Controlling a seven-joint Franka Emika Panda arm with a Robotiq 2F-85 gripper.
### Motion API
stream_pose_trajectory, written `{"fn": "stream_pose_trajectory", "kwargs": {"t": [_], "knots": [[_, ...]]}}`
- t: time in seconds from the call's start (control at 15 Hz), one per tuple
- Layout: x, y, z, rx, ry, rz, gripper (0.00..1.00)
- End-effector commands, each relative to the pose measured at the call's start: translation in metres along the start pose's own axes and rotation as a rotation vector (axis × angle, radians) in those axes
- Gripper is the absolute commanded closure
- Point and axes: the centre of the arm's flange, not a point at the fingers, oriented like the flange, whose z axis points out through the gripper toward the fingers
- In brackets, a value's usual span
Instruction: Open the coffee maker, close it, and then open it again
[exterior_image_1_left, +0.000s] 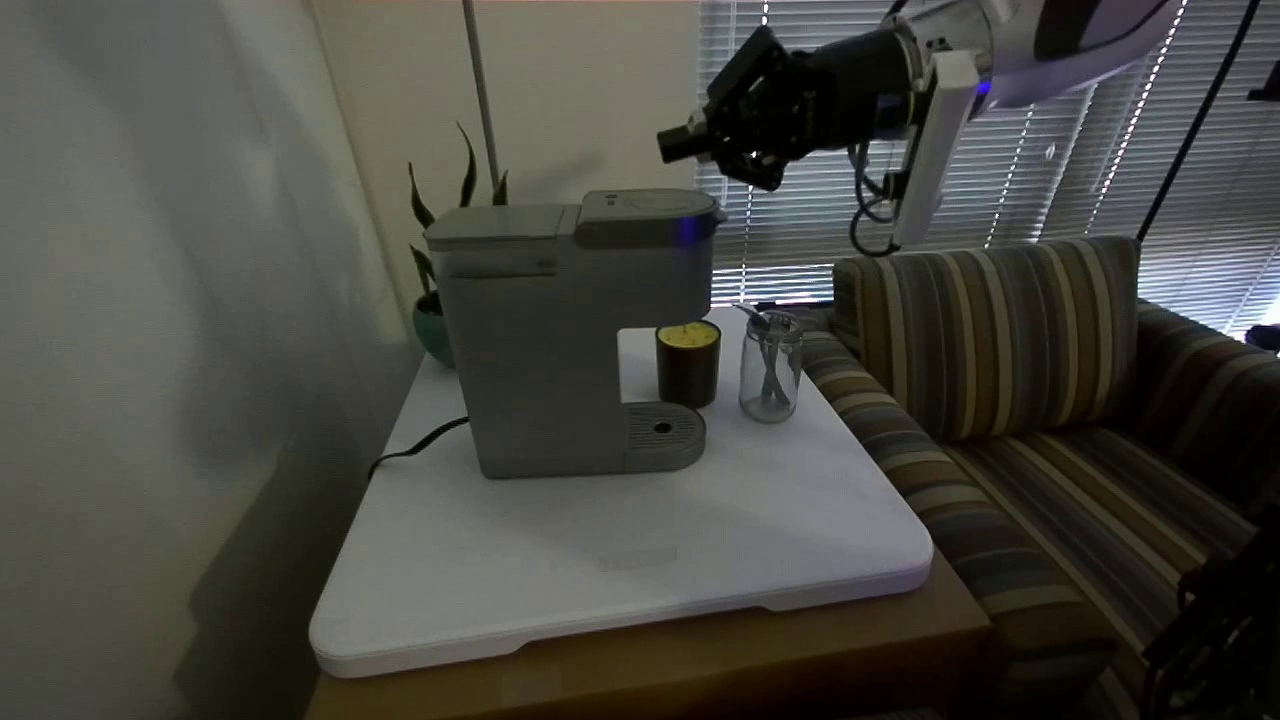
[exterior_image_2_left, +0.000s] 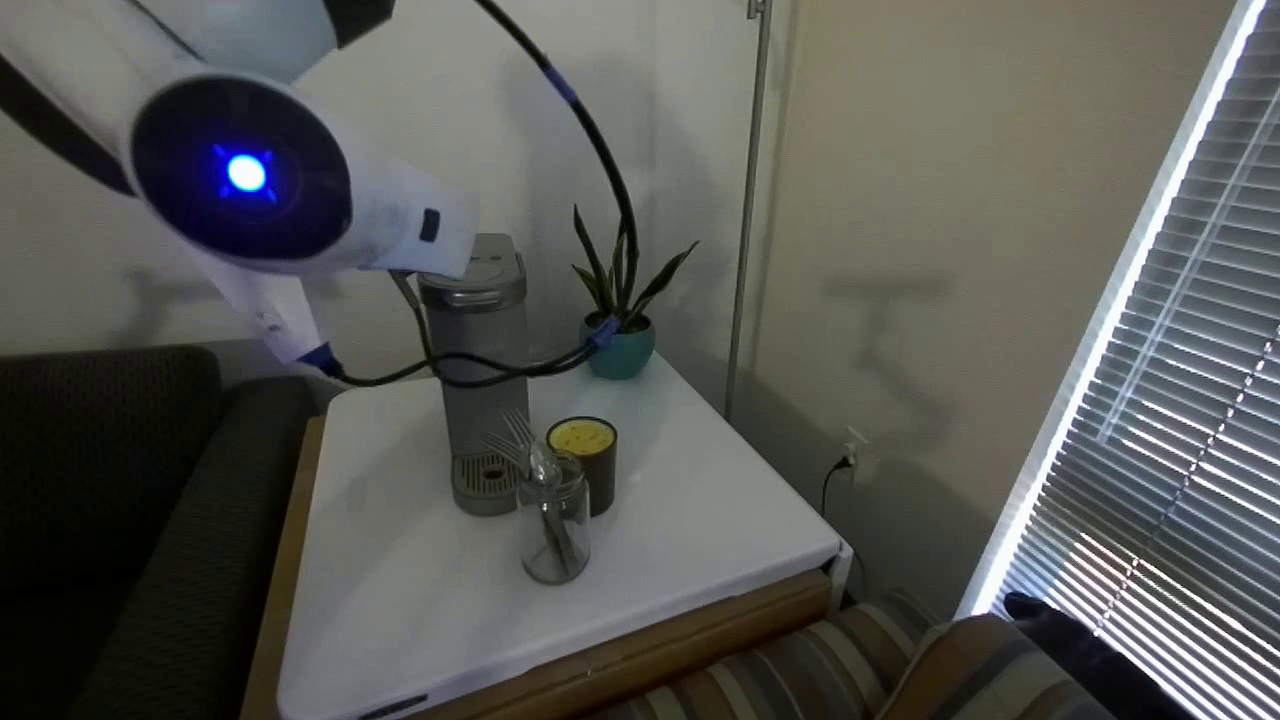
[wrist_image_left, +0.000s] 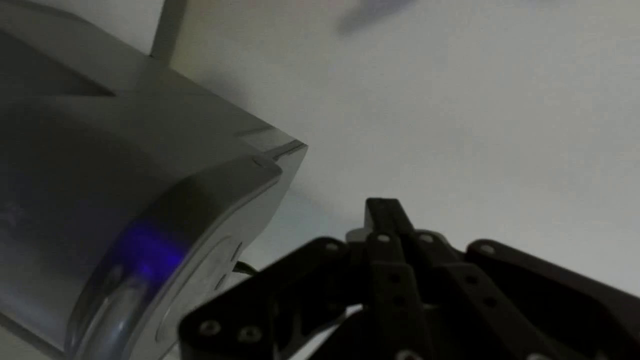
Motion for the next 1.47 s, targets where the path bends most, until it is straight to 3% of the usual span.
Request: {"fn": "stream_pose_trajectory", "kwargs": {"t": [0.0, 0.53, 0.93, 1.13, 1.27, 1.4], "knots": [[0.019, -0.033, -0.03, -0.177, -0.073, -0.079, 1.0], [0.031, -0.066, -0.069, -0.632, -0.188, -0.132, 1.0], [0.002, -0.033, -0.064, -0.909, -0.351, -0.08, 1.0], [-0.005, -0.014, -0.063, -0.993, -0.376, -0.062, 1.0], [0.001, -0.009, -0.061, -1.028, -0.33, -0.056, 1.0], [0.008, -0.008, -0.058, -1.021, -0.23, -0.025, 1.0]]}}
